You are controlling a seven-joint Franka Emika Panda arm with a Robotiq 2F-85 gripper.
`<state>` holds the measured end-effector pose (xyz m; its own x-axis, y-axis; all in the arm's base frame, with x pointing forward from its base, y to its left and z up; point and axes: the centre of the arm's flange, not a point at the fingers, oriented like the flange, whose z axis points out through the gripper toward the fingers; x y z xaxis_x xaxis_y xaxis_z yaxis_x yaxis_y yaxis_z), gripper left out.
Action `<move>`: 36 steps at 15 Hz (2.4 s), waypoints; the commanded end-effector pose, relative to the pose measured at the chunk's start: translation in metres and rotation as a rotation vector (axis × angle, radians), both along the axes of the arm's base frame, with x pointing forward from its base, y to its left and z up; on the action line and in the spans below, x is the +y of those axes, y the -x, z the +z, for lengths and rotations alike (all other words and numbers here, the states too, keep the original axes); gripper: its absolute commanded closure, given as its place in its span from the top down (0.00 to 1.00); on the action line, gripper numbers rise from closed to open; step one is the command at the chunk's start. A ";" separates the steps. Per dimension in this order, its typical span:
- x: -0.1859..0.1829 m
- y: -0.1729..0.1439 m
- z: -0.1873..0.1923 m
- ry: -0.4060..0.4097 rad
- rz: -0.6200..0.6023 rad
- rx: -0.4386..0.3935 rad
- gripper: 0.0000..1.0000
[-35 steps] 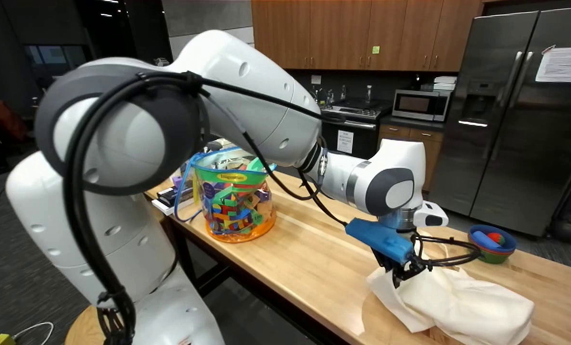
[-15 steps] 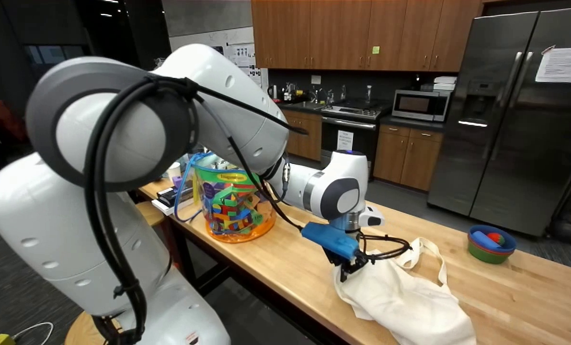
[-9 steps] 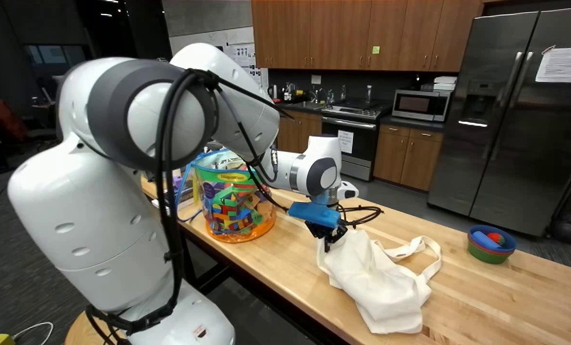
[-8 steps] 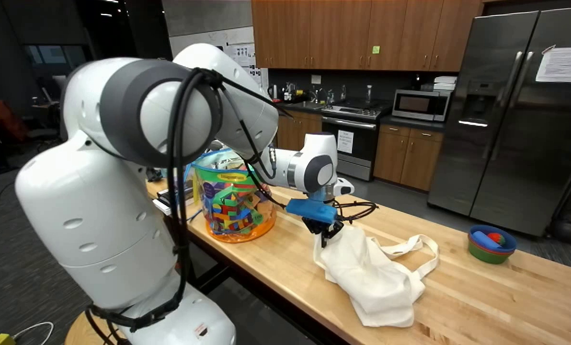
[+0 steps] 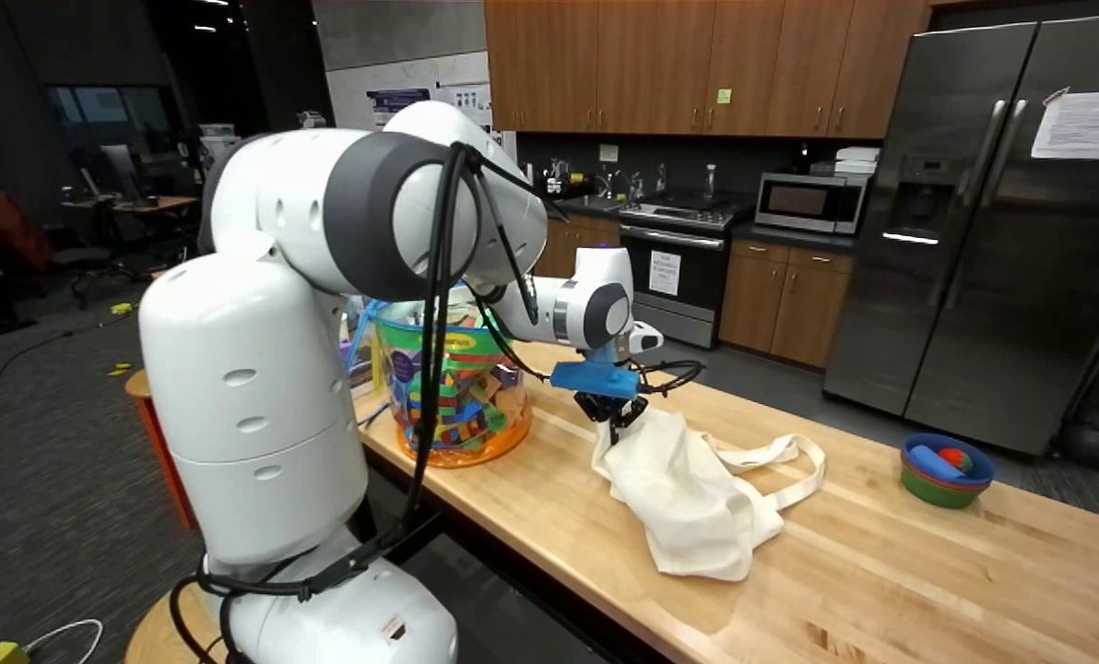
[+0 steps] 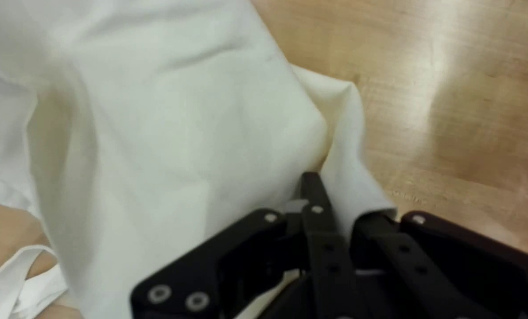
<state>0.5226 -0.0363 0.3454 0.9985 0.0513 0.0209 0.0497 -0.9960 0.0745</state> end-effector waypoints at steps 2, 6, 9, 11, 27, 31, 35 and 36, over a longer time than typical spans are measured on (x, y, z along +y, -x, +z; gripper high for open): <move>-0.005 -0.059 0.015 0.021 0.038 -0.042 0.01; -0.006 -0.098 0.049 0.049 0.066 -0.105 0.01; -0.005 -0.115 0.078 0.071 0.077 -0.151 0.01; -0.003 -0.124 0.096 0.085 0.085 -0.175 0.01; 0.017 -0.121 0.252 0.263 0.097 -0.395 0.01; 0.013 -0.115 0.271 0.303 0.064 -0.423 0.01; 0.014 -0.101 0.278 0.342 0.033 -0.450 0.01; 0.014 -0.097 0.276 0.353 0.026 -0.448 0.01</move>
